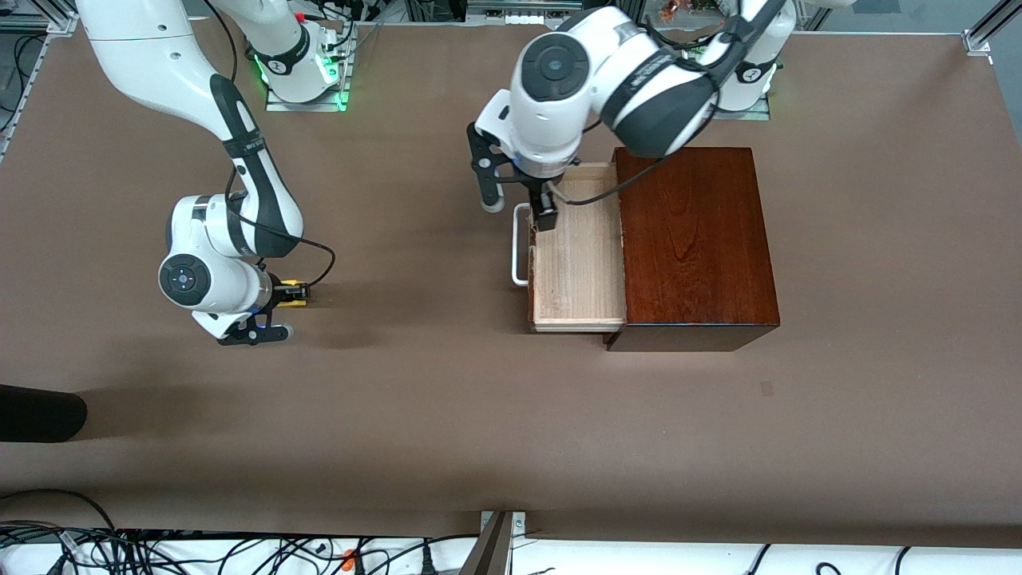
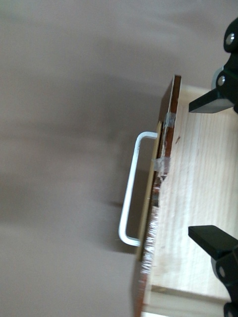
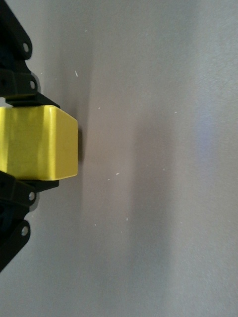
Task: Open drawer, take yellow block, close drawer
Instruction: 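Place the cube on the table while the left gripper reaches the drawer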
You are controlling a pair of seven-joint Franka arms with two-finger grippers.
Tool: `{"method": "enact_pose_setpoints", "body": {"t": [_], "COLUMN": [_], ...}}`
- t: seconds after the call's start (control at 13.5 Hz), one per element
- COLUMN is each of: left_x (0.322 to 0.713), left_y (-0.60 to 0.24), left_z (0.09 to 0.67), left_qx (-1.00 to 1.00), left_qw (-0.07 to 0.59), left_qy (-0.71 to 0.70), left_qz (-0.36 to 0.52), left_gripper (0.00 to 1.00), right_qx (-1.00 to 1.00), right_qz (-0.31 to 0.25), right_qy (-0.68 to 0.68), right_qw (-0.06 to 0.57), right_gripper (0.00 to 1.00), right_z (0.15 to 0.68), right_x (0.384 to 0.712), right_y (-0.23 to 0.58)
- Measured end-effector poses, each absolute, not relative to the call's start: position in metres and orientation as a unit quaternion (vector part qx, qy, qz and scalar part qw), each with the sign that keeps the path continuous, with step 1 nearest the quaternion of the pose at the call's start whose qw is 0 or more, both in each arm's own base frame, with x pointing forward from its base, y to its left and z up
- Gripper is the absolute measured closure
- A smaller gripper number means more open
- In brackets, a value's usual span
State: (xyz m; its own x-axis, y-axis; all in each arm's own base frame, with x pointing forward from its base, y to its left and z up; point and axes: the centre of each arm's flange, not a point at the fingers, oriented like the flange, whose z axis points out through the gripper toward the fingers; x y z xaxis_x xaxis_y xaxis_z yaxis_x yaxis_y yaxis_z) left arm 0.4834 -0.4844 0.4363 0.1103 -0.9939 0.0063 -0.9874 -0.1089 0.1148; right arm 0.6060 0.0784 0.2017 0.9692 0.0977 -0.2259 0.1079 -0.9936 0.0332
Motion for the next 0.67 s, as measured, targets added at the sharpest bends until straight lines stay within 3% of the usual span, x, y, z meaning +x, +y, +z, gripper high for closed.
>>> {"method": "enact_pose_setpoints", "body": {"t": [0.15,0.45,0.67], "left_x": [0.47,0.444,0.45], "left_y": [-0.507,-0.542,-0.544], "left_z": [0.417,0.361,0.329], "left_qx": [0.691,0.638,0.627], "left_qw": [0.039,0.025,0.003], "left_qy": [-0.721,-0.767,-0.777], "left_qz": [-0.033,-0.053,-0.059], "left_gripper": [0.0,0.0,0.0], "right_qx": [0.992,0.994,0.995], "right_qz": [-0.113,-0.097,-0.081], "right_qy": [0.053,0.054,0.052], "right_qw": [0.022,0.019,0.012], "right_gripper": [0.43,0.03,0.0], "right_z": [0.202,0.223,0.267], "right_x": [0.606,0.61,0.615], "right_y": [0.078,0.08,0.079]}}
